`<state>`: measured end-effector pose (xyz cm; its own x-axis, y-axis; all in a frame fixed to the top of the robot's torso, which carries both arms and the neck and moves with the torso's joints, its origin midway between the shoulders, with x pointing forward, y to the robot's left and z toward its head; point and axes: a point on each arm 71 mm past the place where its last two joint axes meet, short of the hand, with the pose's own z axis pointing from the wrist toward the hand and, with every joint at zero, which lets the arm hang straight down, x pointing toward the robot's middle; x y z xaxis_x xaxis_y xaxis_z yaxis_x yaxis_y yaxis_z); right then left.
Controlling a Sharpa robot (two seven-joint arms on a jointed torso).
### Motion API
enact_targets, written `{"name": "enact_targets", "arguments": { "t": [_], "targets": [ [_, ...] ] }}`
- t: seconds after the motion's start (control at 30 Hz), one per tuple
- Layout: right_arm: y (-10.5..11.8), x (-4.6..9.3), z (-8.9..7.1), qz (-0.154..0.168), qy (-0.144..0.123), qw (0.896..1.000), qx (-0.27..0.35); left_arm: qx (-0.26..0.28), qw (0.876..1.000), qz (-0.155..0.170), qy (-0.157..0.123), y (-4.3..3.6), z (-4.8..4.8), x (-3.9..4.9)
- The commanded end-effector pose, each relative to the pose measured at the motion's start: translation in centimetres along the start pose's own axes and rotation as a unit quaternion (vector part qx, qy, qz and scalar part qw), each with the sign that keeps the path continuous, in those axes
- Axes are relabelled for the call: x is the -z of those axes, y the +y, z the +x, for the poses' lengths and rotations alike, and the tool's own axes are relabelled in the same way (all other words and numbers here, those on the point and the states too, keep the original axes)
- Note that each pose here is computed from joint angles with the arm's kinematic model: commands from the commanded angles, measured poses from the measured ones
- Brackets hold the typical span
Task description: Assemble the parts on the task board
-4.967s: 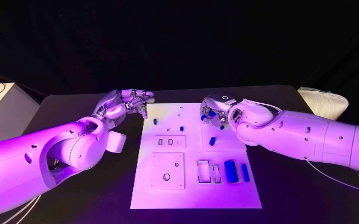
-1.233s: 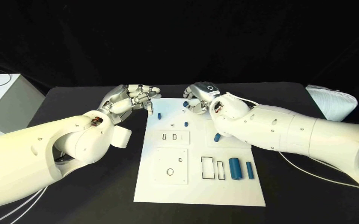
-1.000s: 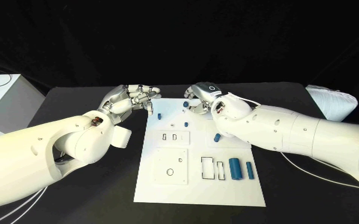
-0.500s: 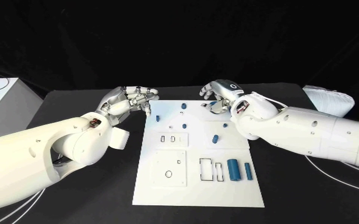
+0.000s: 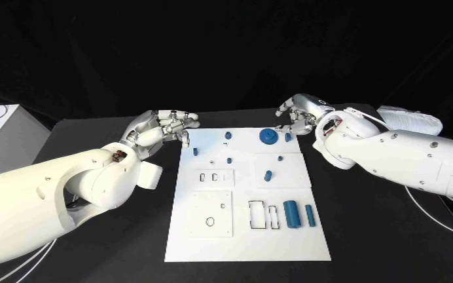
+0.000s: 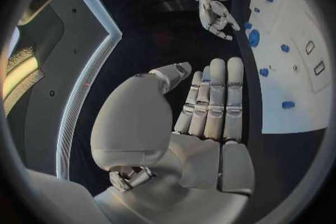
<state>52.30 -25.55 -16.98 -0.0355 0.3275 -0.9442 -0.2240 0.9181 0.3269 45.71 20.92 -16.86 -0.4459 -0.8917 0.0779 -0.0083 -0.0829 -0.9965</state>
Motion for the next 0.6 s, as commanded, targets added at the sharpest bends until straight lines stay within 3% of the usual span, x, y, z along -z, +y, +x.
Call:
{"name": "enact_targets", "arguments": {
  "t": [0.03, 0.6],
  "targets": [
    [-0.3, -0.2, 1.0, 0.018, 0.05, 0.999, 0.001, 0.006, 1.0, 0.002, 0.012, -0.08, 0.29, -0.08],
    [0.6, -1.2, 3.2, 0.021, 0.07, 0.997, 0.008, 0.005, 1.0, 0.001, 0.014, -0.04, 0.28, -0.13]
  ]
}}
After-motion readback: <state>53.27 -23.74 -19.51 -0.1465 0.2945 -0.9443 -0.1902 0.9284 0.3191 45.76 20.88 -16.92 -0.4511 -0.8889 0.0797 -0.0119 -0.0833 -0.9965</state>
